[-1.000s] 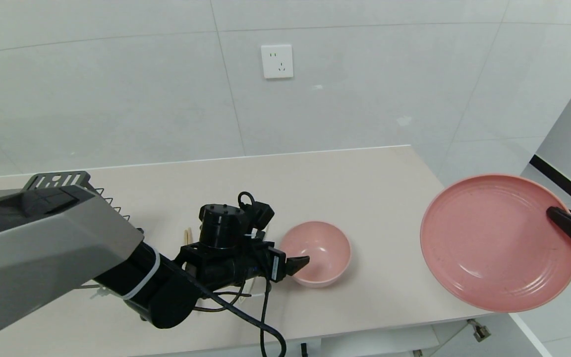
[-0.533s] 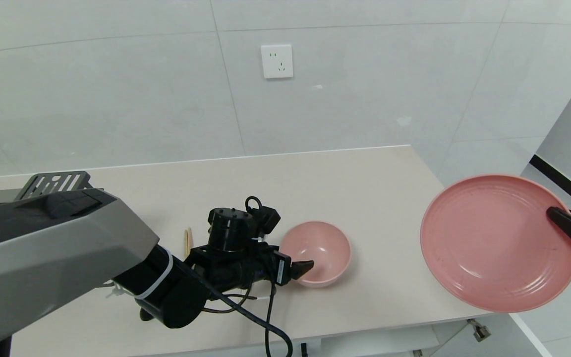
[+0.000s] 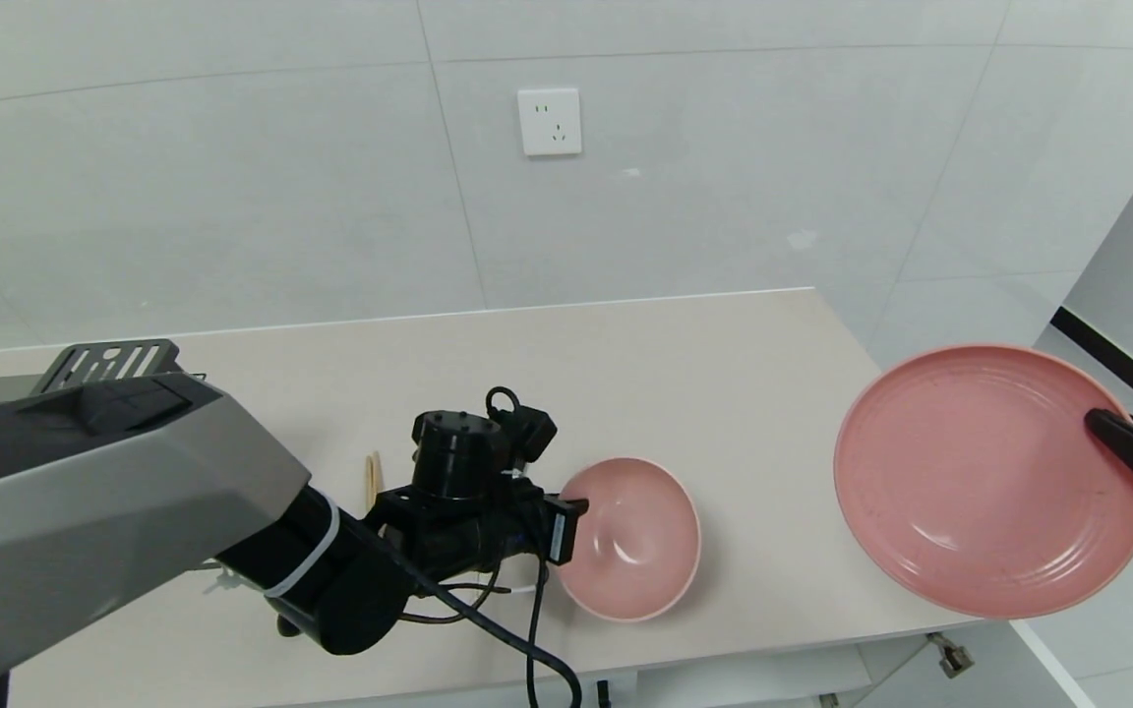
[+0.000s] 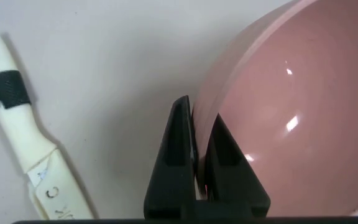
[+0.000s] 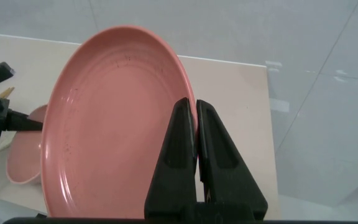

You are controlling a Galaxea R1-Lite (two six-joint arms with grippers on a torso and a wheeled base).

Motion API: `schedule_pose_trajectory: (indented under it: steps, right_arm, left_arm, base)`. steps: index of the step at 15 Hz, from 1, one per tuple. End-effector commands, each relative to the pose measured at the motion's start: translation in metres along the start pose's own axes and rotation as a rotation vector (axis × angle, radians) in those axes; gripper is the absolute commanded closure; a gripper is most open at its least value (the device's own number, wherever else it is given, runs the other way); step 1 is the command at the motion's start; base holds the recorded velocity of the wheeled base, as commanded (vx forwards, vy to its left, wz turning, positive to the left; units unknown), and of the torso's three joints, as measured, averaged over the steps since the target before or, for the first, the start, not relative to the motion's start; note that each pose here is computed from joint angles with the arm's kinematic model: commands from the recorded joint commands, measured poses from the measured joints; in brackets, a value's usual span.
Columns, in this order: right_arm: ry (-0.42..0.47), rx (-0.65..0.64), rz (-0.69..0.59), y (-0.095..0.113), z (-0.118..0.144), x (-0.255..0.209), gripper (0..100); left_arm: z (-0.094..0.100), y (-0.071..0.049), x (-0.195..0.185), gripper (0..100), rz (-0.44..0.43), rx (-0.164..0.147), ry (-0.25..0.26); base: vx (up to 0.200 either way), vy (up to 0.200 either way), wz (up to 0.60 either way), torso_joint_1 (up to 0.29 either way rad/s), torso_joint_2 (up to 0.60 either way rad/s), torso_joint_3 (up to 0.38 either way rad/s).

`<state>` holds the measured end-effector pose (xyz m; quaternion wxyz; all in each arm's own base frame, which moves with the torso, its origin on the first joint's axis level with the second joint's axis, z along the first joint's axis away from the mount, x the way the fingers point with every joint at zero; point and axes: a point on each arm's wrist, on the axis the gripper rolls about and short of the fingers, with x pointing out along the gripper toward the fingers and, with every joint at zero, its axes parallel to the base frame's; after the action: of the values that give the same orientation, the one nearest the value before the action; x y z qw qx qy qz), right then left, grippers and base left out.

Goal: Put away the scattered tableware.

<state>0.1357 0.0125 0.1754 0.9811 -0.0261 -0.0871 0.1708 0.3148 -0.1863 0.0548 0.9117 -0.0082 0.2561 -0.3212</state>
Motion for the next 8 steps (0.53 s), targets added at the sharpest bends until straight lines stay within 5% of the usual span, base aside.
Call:
schedule_pose_trajectory:
  steps: [1, 8]
  right_arm:
    - [-0.004, -0.002, -0.001, 0.0, 0.001, -0.001, 100]
    - [-0.036, 0.01, -0.091, -0.013, 0.01, -0.002, 100]
  left_arm:
    - [0.018, -0.005, -0.017, 100, -0.007, 0.015, -0.076]
    - [0.044, -0.021, -0.1, 100, 0.047, 0.03, -0.266]
  base:
    - [0.0, 0.0, 0.0, 0.0, 0.0, 0.0]
    - [0.0, 0.0, 0.0, 0.0, 0.0, 0.0]
